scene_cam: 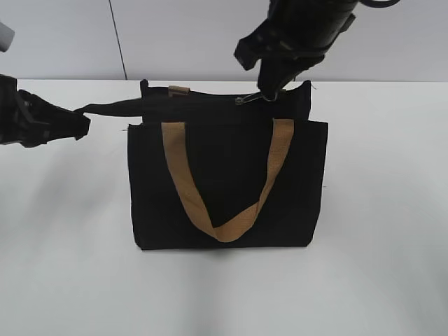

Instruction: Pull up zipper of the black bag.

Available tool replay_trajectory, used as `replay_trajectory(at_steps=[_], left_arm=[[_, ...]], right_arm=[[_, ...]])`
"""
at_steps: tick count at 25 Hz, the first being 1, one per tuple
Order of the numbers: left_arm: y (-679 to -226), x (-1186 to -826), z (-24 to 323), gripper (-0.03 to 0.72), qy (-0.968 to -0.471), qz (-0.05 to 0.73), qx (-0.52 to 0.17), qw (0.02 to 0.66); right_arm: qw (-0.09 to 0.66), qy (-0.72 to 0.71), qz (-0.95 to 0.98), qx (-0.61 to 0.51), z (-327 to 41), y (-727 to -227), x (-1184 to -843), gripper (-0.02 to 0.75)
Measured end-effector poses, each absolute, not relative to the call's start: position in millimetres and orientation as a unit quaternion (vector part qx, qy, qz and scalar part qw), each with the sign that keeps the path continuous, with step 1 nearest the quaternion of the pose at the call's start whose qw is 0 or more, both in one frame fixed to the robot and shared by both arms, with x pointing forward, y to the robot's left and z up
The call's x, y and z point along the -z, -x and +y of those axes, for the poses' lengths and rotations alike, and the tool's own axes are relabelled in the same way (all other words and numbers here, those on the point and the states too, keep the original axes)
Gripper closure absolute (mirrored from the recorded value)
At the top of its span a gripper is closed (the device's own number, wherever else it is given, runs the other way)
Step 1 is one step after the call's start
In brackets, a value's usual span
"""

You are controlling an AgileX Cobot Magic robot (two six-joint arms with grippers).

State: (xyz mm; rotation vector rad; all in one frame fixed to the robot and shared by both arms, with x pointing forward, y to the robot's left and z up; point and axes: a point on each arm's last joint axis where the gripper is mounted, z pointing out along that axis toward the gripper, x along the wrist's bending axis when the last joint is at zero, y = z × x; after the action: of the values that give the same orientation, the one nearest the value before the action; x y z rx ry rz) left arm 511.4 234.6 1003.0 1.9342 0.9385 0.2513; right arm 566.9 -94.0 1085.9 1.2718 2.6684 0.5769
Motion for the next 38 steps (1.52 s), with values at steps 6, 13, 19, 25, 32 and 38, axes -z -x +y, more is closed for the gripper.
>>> replay_trajectory(at_steps=[6, 13, 19, 25, 32, 38], left_arm=[[-511, -1003, 235, 0.668, -0.789, 0.383, -0.103, 0.469], [-512, -1003, 235, 0.668, -0.789, 0.383, -0.103, 0.469], [-513, -1002, 237, 0.515, -0.789, 0.389, -0.114, 0.462], [-521, -1008, 241, 0.125, -0.738, 0.445, -0.127, 0.491], [-514, -1020, 220, 0.146, -0.740, 0.476, -0.235, 0.414], [-493, -1040, 178, 0.151, -0.723, 0.459, -0.304, 0.417]], right_arm=[[0.078, -0.428, 0.888, -0.151, -113, -566, -1092, 0.752], [0.105, -0.423, 0.891, -0.130, -120, -568, -1092, 0.752], [0.107, -0.420, 0.892, -0.126, -122, -566, -1095, 0.566], [0.110, -0.396, 0.901, -0.141, -125, -559, -1108, 0.125], [0.146, -0.389, 0.889, -0.195, -140, -531, -1155, 0.136], [0.143, -0.391, 0.889, -0.192, -165, -484, -1154, 0.141]])
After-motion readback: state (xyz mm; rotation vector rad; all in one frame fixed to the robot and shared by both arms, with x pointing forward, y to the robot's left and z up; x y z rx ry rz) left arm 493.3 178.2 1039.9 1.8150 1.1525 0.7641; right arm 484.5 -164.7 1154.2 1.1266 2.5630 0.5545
